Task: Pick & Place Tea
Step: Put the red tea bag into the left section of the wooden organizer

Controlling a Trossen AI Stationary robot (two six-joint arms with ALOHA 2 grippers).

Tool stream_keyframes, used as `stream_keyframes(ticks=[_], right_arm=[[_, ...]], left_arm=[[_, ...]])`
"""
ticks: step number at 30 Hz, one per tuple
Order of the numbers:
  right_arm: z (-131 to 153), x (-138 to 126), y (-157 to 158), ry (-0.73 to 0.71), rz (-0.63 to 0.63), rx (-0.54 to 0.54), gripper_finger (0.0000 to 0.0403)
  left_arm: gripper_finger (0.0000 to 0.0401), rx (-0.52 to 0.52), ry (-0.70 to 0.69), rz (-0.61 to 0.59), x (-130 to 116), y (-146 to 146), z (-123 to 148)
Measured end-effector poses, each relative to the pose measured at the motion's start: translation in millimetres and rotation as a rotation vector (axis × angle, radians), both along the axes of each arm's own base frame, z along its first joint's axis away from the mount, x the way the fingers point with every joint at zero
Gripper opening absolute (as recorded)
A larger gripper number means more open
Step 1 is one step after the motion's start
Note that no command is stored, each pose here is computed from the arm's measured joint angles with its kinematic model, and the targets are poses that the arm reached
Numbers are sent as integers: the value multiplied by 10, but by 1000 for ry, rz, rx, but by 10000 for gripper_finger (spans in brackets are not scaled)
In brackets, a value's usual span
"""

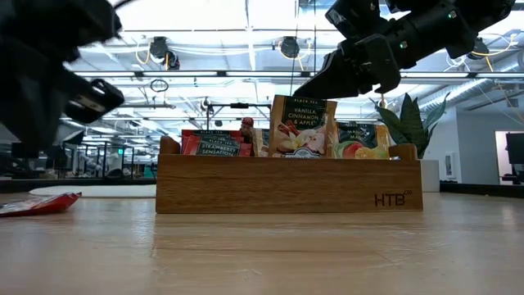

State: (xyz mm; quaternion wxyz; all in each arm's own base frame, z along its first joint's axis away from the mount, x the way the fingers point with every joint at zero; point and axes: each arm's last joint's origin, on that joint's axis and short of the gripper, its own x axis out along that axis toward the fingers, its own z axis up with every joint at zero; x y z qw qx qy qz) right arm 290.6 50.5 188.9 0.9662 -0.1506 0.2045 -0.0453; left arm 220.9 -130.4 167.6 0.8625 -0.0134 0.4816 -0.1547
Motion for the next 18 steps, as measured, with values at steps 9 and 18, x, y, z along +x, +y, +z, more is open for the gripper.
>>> stream_keyframes(ticks=[9,18], right_arm=[[0,0,0,0,0,0,0],[-12,-9,-2,-7,1,0,0]], left_arm=[[5,-60,54,83,6,-291,-263],[4,-114,197,217,-15,-389,-498]])
